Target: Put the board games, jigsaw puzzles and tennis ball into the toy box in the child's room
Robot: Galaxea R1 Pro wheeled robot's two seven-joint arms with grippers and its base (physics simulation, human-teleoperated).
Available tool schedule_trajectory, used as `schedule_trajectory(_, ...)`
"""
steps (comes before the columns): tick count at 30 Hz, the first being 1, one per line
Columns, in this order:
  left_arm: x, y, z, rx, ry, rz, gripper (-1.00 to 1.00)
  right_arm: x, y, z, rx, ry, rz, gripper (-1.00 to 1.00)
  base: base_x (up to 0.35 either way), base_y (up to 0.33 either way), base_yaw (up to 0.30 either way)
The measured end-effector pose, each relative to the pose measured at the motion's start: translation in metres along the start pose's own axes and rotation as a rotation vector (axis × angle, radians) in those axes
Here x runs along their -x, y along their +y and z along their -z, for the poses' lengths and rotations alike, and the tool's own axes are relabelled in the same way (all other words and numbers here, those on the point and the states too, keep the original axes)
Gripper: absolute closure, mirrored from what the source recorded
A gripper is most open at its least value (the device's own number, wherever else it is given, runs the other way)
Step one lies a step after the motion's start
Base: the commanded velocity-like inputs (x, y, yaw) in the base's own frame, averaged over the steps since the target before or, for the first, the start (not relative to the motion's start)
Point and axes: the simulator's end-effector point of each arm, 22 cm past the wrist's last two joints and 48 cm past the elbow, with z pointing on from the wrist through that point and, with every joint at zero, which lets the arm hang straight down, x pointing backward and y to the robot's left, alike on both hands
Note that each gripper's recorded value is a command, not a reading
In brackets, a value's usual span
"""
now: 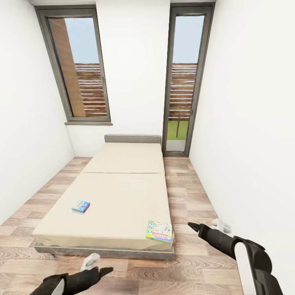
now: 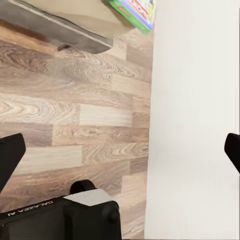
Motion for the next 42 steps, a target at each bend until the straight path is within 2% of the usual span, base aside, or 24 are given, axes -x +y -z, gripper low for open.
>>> schedule_trajectory(3,0.025,-0.018,0.012,-0.098,-0.059,0.018,-1.0,0.001,-0.004,0.001,-0.005,-0.005,-0.01,-1.0,0.0,0.0,0.0)
schedule_trajectory(5,0.045,-0.025,0.023,-0.151,-0.121,0.047,-1.0,0.002,-0.007,0.002,-0.008,-0.008,-0.017,-1.0,0.0,0.0,0.0)
schedule_trajectory(10,0.069,-0.024,0.039,-0.189,-0.224,0.087,-1.0,0.003,-0.009,0.003,-0.01,-0.01,-0.023,-1.0,0.0,0.0,0.0)
schedule_trajectory(15,0.083,-0.022,0.05,-0.21,-0.287,0.107,-1.0,0.003,-0.01,0.003,-0.011,-0.01,-0.025,-1.0,0.0,0.0,0.0)
schedule_trajectory(19,0.086,-0.023,0.052,-0.224,-0.288,0.148,-1.0,0.004,-0.011,0.004,-0.012,-0.011,-0.025,-1.0,0.0,0.0,0.0)
schedule_trajectory(20,0.085,-0.024,0.052,-0.227,-0.281,0.17,-1.0,0.004,-0.011,0.004,-0.013,-0.011,-0.025,-1.0,0.0,0.0,0.0)
schedule_trajectory(23,0.085,-0.024,0.051,-0.23,-0.273,0.192,-1.0,0.004,-0.012,0.004,-0.015,-0.012,-0.026,-1.0,0.0,0.0,0.0)
schedule_trajectory(34,0.087,-0.027,0.052,-0.243,-0.273,0.224,-1.0,0.012,-0.032,0.011,-0.048,-0.028,-0.032,-1.0,0.0,0.0,0.0)
schedule_trajectory(42,0.1,-0.03,0.05,-0.275,-0.327,0.252,-1.0,0.013,-0.038,0.008,-0.054,-0.031,-0.035,-1.0,0.0,0.0,0.0)
